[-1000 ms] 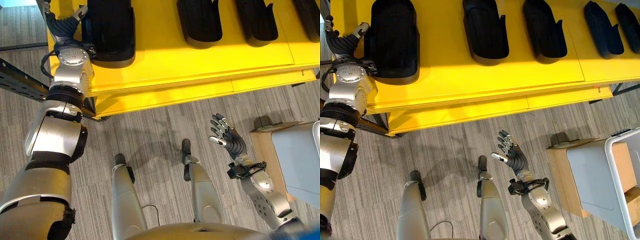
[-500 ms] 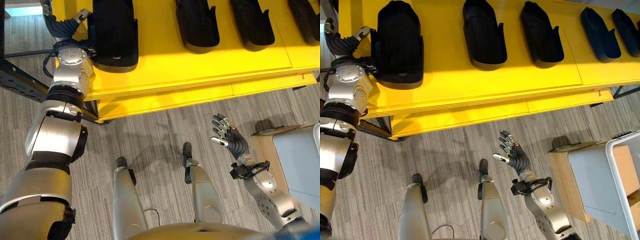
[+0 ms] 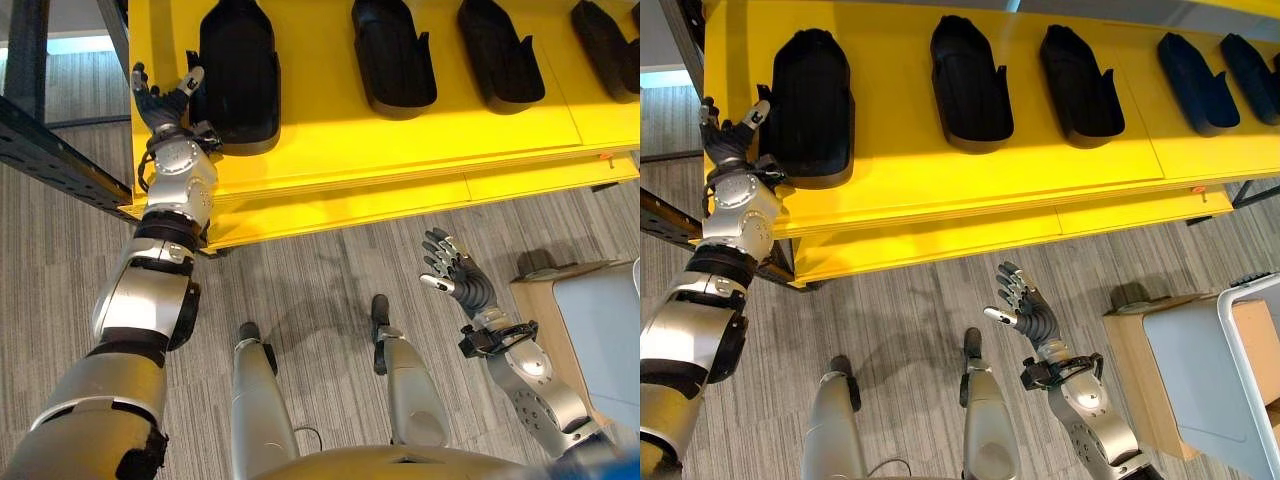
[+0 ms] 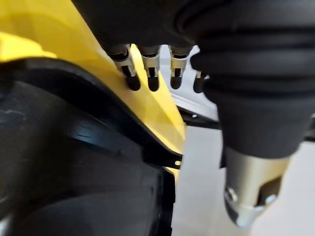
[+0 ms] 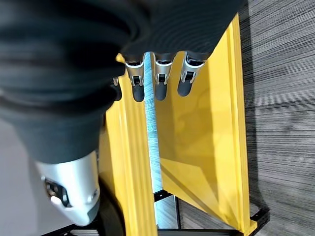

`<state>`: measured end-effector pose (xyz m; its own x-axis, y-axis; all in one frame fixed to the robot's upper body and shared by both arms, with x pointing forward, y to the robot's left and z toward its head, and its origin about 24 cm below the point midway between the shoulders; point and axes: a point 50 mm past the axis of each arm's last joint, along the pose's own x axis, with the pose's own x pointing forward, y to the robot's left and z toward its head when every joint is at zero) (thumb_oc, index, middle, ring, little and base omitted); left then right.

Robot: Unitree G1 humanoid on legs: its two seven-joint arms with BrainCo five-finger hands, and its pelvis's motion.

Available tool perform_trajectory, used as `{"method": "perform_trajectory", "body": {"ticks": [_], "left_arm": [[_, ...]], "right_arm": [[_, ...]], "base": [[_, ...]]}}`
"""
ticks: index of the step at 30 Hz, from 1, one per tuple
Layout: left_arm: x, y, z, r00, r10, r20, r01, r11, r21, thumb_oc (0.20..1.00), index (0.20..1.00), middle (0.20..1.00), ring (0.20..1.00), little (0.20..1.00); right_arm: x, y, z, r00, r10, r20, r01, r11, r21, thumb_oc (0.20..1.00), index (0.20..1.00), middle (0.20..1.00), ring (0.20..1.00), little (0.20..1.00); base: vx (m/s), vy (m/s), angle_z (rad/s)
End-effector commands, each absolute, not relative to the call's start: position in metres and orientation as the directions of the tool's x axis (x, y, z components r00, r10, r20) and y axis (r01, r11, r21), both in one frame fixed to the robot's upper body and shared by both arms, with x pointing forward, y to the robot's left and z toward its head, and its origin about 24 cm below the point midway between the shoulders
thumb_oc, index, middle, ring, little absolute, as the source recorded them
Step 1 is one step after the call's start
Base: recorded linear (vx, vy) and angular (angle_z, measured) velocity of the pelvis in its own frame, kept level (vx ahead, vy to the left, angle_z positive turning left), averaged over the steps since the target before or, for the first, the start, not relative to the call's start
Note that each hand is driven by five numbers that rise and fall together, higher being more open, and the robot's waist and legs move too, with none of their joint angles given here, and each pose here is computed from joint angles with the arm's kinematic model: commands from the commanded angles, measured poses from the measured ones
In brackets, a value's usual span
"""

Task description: Move parts from the plastic box to the shelf.

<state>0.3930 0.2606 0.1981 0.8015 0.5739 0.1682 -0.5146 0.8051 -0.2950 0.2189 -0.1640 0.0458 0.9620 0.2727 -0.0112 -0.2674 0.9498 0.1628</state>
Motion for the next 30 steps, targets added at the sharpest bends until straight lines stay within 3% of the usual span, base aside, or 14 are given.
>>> {"method": "perform_trajectory", "body": {"ticks": [1,13,30], "left_arm": [[0.391,0.262,0.195,0.809,0.561,0.176,-0.499,0.814,-0.298,1.000,1.000,1.000,1.000,1.000],[0.382,0.263,0.141,0.820,0.572,0.016,-0.539,0.783,-0.310,1.000,1.000,1.000,1.000,1.000],[0.376,0.204,0.099,0.906,0.422,-0.040,-0.412,0.855,-0.314,1.000,1.000,1.000,1.000,1.000]], "right_arm": [[0.228,-0.176,0.080,0.959,0.248,0.136,-0.261,0.961,0.092,1.000,1.000,1.000,1.000,1.000],[0.225,-0.176,0.078,0.964,0.233,0.132,-0.248,0.962,0.114,1.000,1.000,1.000,1.000,1.000],[0.227,-0.175,0.081,0.965,0.222,0.143,-0.239,0.964,0.119,1.000,1.000,1.000,1.000,1.000]], "base": [[0.07,0.023,0.01],[0.00,0.002,-0.01],[0.00,0.000,0.00]]}}
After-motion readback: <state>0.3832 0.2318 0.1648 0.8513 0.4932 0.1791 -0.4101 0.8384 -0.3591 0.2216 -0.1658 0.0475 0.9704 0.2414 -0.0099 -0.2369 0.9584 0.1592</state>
